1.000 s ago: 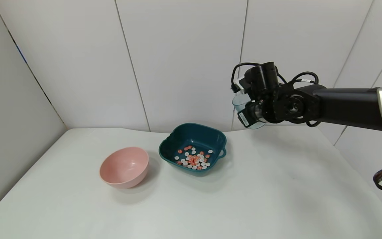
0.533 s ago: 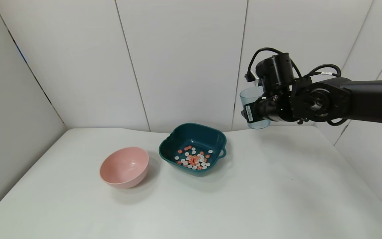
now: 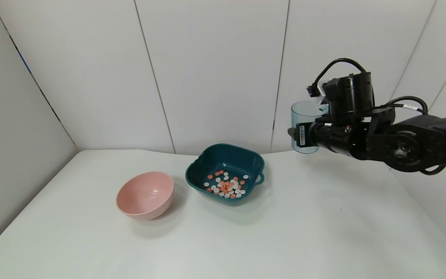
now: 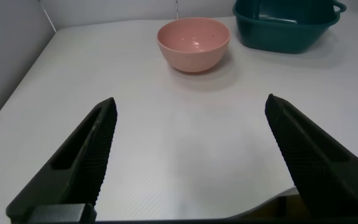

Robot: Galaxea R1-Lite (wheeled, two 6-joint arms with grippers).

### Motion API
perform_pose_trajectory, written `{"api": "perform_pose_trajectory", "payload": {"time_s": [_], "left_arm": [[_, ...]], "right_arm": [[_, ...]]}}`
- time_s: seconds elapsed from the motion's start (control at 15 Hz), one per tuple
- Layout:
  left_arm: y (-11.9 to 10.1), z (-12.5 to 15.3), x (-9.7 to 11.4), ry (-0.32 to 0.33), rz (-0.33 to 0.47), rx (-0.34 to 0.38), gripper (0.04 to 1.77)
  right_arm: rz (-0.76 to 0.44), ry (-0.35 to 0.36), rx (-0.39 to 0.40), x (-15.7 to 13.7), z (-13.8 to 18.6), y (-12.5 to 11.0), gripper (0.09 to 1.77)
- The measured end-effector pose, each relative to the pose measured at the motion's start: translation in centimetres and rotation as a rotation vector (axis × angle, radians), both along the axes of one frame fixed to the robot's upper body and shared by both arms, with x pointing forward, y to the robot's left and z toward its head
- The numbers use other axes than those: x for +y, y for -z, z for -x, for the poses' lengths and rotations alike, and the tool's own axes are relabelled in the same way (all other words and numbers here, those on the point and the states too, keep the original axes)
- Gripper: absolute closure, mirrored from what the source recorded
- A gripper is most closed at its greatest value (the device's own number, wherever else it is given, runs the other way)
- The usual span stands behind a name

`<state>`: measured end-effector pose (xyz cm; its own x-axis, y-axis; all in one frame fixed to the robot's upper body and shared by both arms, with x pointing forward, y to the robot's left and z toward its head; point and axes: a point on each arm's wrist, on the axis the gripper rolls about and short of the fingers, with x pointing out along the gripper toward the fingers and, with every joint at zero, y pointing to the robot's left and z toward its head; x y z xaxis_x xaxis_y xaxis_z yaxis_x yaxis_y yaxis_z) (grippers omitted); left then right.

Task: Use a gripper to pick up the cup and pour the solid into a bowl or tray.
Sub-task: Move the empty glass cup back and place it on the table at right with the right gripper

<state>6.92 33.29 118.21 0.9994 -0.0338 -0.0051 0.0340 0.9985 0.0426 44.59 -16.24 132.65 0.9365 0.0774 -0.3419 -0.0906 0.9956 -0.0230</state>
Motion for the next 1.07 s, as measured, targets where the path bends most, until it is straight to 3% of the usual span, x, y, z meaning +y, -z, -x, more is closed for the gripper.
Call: {"api": "perform_pose_trajectory", "payload": {"time_s": [0.67,1.07], "left_arm": [[0.0,0.0,0.0,0.000,0.000,0.000,0.09],[0.0,0.0,0.0,0.000,0.000,0.000,0.09]], "right_arm": [[-0.094,-0.027,-0.052,-0.4,2.8,6.7,0.54],[-0.078,-0.025,-0.023,-0.7,3.2,11.1,0.54]]}}
